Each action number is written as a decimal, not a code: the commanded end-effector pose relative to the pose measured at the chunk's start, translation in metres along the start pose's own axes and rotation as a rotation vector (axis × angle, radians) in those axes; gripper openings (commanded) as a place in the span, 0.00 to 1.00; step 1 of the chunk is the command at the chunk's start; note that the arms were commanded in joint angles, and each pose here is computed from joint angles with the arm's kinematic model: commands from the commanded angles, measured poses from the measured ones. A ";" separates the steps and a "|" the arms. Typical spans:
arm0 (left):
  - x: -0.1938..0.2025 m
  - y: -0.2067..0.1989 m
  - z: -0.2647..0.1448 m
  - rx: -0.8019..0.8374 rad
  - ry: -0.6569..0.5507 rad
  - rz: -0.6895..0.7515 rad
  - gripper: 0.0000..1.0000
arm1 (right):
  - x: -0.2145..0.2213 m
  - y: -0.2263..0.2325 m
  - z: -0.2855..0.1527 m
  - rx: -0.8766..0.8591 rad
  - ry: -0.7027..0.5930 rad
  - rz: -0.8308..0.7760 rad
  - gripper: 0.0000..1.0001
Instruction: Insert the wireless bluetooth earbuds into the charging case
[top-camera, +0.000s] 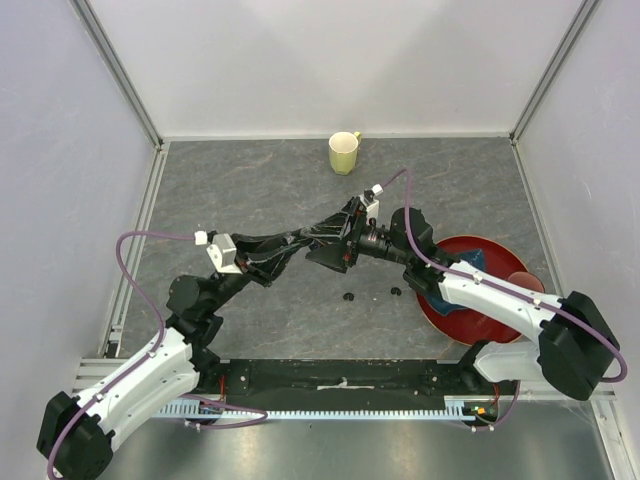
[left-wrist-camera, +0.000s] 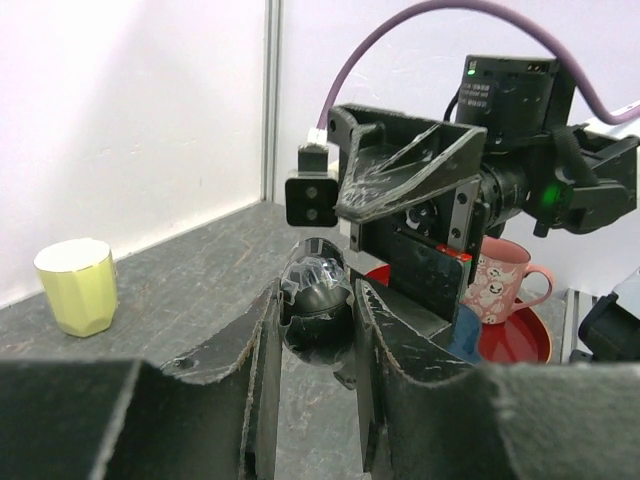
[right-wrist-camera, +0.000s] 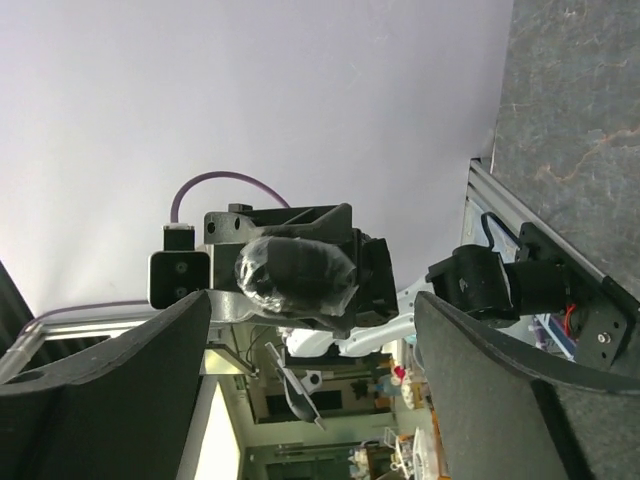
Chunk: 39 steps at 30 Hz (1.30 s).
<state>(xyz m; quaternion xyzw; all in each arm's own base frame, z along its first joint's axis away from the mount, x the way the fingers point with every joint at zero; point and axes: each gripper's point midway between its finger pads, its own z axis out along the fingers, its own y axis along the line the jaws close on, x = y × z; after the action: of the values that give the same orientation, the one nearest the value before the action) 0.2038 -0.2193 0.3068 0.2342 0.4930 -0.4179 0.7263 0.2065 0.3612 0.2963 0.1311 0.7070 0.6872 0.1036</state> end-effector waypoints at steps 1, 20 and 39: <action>-0.016 -0.010 0.000 0.058 -0.069 0.077 0.02 | -0.002 0.018 0.000 -0.080 0.000 0.058 0.86; -0.009 -0.014 0.002 0.094 -0.052 0.071 0.02 | 0.001 0.024 0.001 -0.111 0.026 0.093 0.38; 0.006 -0.016 0.006 0.104 0.033 -0.022 0.53 | -0.001 0.029 -0.002 -0.147 0.009 0.048 0.00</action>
<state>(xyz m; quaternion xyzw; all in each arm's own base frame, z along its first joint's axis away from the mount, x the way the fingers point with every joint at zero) 0.1995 -0.2331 0.2860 0.2686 0.5086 -0.4352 0.6927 0.2087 0.3617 0.3007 0.1546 0.6796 0.7132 0.0747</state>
